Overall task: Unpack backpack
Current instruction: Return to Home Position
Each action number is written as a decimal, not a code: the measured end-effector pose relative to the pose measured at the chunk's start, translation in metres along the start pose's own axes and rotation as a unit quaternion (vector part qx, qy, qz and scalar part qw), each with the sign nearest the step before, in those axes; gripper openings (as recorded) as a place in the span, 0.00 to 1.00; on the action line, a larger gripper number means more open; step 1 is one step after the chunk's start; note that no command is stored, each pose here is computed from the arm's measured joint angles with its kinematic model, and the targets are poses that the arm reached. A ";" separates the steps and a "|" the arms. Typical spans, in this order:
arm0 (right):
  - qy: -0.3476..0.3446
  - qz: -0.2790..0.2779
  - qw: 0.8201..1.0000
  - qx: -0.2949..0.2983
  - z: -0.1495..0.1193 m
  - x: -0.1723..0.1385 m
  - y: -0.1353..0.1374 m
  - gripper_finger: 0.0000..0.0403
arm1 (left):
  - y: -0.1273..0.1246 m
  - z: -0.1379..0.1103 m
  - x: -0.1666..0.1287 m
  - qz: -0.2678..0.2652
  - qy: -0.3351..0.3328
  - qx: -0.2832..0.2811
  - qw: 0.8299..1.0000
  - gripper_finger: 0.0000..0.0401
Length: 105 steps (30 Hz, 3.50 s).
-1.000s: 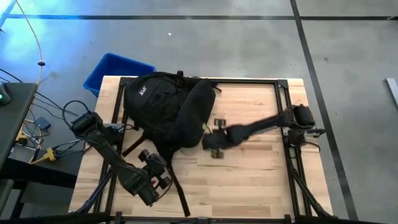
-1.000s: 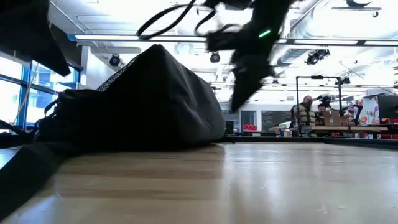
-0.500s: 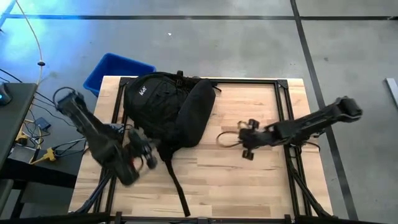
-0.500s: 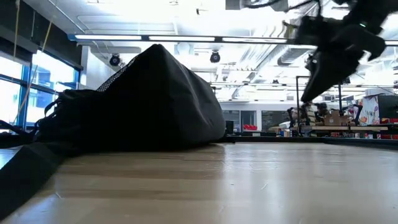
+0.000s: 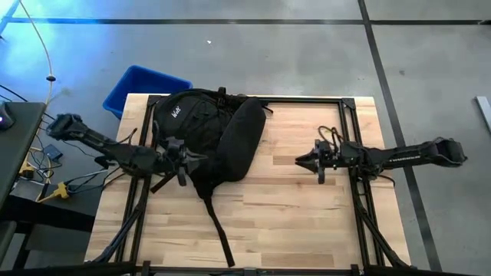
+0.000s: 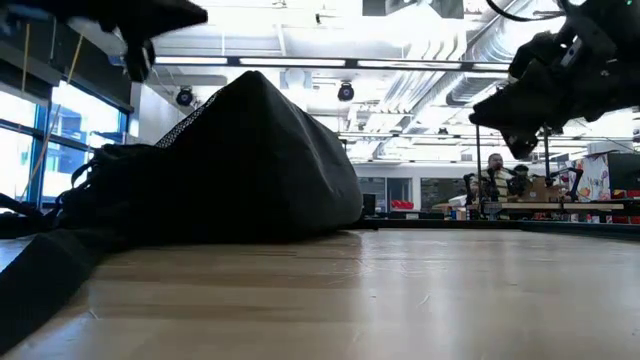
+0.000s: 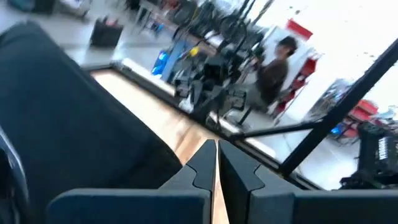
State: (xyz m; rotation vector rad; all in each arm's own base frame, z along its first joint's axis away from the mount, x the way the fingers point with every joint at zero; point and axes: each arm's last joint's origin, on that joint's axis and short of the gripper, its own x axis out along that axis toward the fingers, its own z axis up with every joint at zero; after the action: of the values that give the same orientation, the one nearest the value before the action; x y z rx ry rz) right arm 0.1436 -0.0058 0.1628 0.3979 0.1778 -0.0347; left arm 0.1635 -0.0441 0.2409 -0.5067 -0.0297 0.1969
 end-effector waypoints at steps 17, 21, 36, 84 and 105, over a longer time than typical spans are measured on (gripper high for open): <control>-0.059 -0.060 0.996 0.000 0.000 -0.007 -0.028 0.15 | 0.052 -0.021 -0.040 -0.092 -0.069 0.117 0.986 0.00; -0.042 -0.066 0.997 0.018 -0.003 -0.007 -0.030 0.15 | 0.054 -0.022 -0.042 -0.090 -0.076 0.115 0.986 0.00; 0.023 -0.030 0.999 0.005 -0.018 -0.020 -0.012 0.15 | 0.055 -0.020 -0.046 -0.092 -0.081 0.112 0.986 0.00; -0.087 0.023 0.980 -0.175 -0.006 -0.045 0.002 0.15 | 0.076 -0.034 -0.056 -0.177 0.004 0.184 0.967 0.00; -0.085 0.026 0.987 -0.133 -0.006 -0.044 0.002 0.15 | 0.077 -0.037 -0.056 -0.173 0.015 0.185 0.967 0.00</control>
State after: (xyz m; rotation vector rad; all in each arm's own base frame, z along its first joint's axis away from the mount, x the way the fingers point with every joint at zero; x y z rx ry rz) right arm 0.0990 -0.0016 0.1660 0.1311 0.0033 0.0074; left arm 0.0979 -0.0066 0.1727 -0.1260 -0.0504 -0.1470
